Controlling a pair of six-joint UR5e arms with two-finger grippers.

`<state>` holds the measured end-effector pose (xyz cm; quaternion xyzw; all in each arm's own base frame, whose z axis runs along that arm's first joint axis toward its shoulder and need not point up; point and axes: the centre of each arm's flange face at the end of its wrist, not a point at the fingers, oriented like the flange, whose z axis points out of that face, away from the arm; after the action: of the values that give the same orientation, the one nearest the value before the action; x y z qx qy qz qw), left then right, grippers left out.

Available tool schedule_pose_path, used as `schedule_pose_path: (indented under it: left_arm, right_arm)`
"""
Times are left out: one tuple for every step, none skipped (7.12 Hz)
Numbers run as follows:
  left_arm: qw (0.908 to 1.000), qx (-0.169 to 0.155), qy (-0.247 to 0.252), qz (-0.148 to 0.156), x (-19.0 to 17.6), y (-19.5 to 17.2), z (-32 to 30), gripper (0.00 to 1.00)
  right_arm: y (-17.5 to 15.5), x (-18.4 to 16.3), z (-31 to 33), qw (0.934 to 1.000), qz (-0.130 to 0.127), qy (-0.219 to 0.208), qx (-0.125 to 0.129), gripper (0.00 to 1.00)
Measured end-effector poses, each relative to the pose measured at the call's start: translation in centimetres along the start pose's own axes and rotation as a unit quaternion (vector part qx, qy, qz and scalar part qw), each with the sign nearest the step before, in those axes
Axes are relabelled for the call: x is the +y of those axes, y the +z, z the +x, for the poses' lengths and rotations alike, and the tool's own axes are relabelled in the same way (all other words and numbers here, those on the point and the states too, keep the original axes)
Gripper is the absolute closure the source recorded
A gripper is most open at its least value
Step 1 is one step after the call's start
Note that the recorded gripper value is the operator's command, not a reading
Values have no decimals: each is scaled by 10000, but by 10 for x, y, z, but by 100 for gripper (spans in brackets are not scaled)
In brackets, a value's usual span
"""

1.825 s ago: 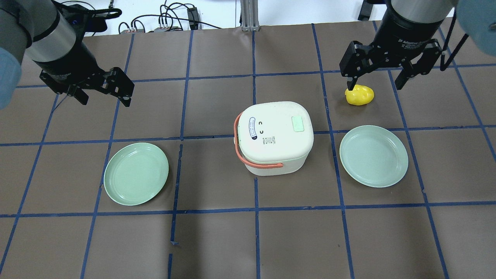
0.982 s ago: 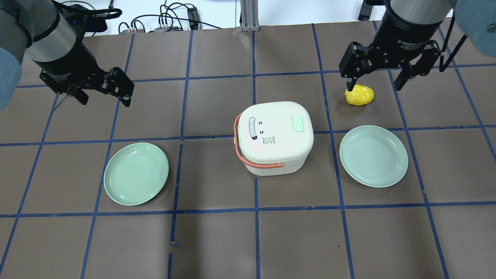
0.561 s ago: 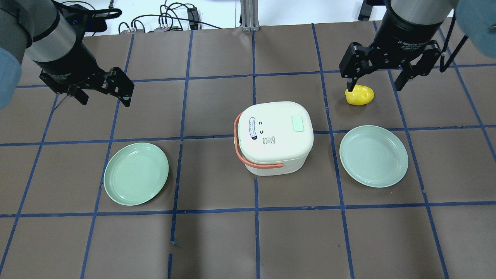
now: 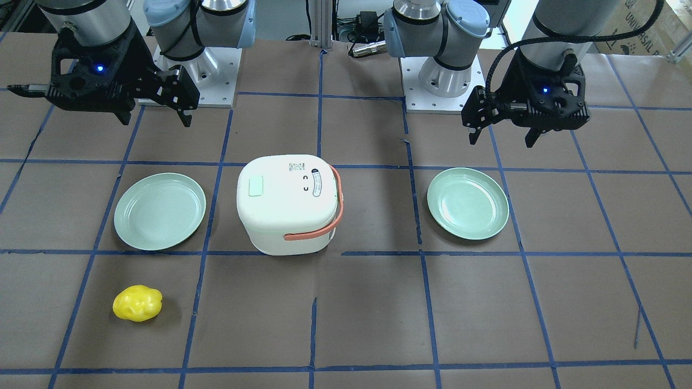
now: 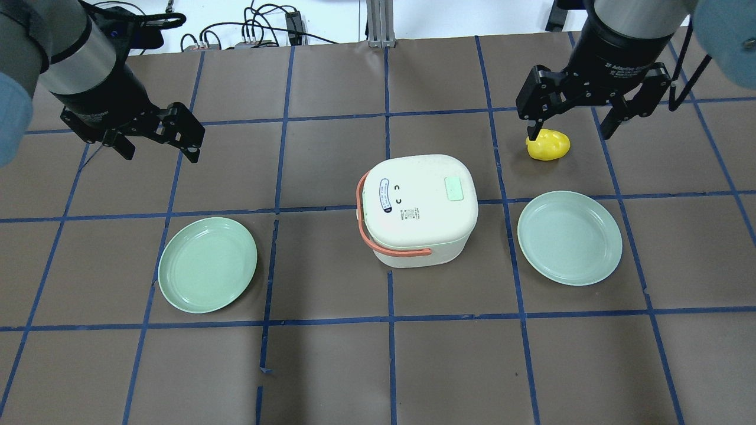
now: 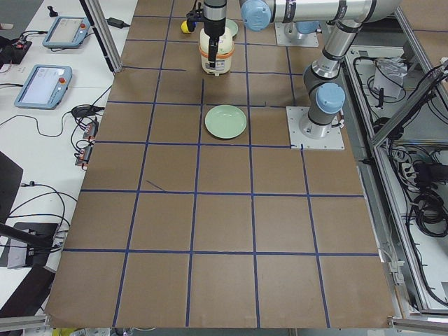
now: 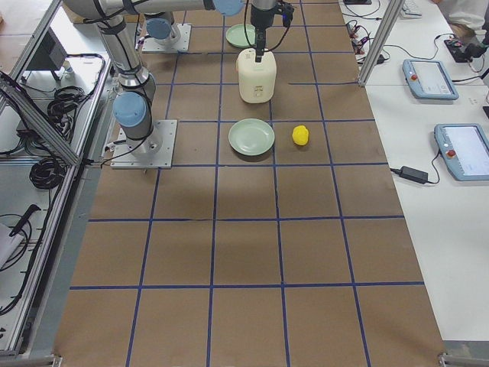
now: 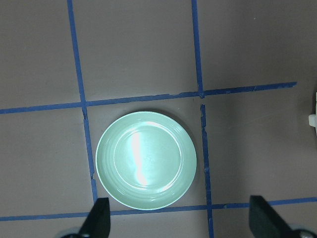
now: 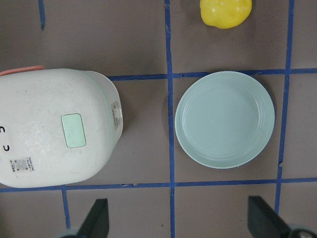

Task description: Press rice cooker button

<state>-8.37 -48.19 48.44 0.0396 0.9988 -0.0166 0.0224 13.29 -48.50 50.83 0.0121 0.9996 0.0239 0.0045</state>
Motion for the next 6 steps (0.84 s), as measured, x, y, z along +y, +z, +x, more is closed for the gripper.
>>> schedule_pose_path:
  left_arm:
    - [10000,3,0,1,0,0,0,0]
    - [10000,5,-3,1,0,0,0,0]
    - [10000,5,-5,1,0,0,0,0]
    - [10000,4,-5,1,0,0,0,0]
    - [10000,1,-5,0,0,0,0,0]
    - [10000,-1,-5,0,0,0,0,0]
  right_arm:
    - [1,-1,0,10000,-7,2,0,1]
    - [1,-1,1,10000,-9,8,0,1]
    - [1,-1,1,10000,-9,10,-1,1]
    - [1,-1,1,10000,-8,9,-3,33]
    - [2,-1,0,10000,-17,5,-35,88]
    - [3,-1,-3,9999,-38,0,-126,93]
